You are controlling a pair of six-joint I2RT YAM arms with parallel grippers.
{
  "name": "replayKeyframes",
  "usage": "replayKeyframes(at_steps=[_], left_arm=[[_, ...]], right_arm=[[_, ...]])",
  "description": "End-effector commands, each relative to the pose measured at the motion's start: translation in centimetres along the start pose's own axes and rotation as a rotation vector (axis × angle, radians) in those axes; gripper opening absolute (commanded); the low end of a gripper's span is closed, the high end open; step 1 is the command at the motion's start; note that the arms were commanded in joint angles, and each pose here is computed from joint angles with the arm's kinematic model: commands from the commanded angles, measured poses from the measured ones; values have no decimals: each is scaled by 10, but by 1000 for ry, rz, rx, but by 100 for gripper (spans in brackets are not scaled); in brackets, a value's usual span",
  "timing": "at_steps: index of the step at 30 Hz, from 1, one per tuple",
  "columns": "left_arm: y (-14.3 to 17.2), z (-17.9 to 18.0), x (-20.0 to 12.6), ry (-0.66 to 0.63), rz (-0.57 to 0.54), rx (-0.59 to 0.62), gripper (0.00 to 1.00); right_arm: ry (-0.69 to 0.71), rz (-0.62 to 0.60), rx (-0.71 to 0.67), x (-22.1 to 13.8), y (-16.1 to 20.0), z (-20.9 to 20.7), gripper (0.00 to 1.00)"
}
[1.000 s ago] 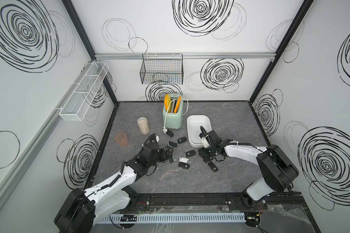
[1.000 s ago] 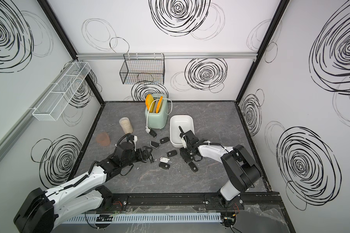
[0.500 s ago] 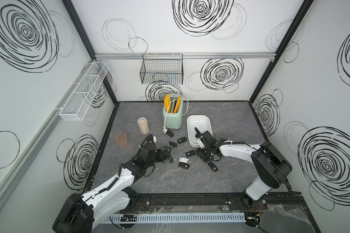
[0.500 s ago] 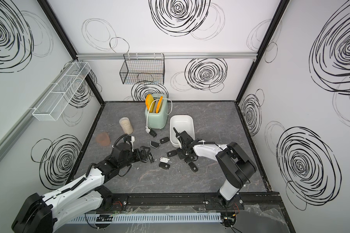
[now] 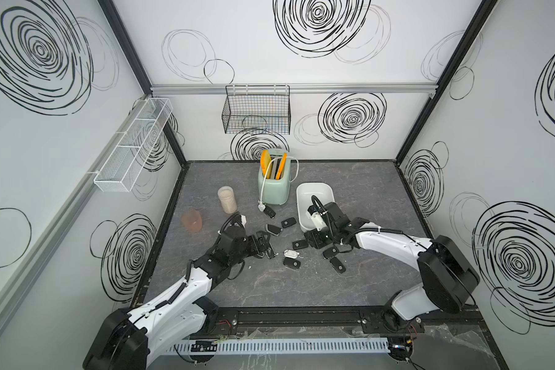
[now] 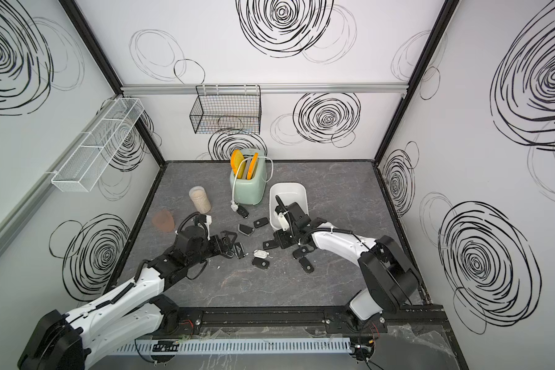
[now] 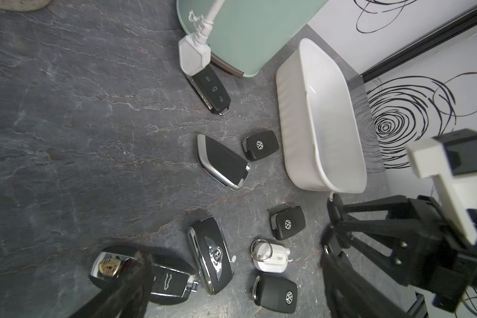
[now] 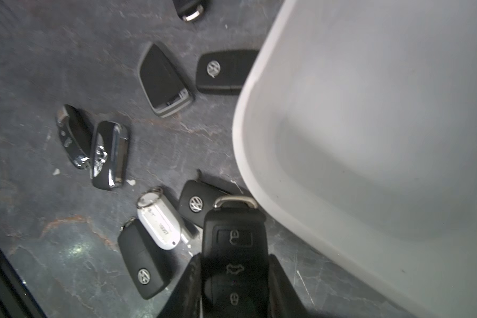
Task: Place the car key into the storage box
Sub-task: Pick up the car key from the center of the board.
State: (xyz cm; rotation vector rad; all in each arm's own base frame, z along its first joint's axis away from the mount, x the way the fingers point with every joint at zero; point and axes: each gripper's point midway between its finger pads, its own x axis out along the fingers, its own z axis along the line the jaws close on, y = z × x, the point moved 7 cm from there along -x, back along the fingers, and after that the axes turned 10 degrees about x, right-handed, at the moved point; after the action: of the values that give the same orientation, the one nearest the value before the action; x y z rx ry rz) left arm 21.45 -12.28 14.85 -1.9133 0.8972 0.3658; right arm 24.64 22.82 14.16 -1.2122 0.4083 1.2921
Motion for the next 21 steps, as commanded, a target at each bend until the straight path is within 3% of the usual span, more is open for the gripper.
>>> replayKeyframes(at_steps=[1,12,21], left_arm=[[-11,-6,0,28,-32,9,98],[-14,-10,4,43,-28,19,98],[-15,-7,3,32,-28,31,98]], right_arm=[[-72,-83,25,-21,-24,13,26],[110,-265,145,-30,-90,-27,27],[259,-306,182,3,-135,-67,27]])
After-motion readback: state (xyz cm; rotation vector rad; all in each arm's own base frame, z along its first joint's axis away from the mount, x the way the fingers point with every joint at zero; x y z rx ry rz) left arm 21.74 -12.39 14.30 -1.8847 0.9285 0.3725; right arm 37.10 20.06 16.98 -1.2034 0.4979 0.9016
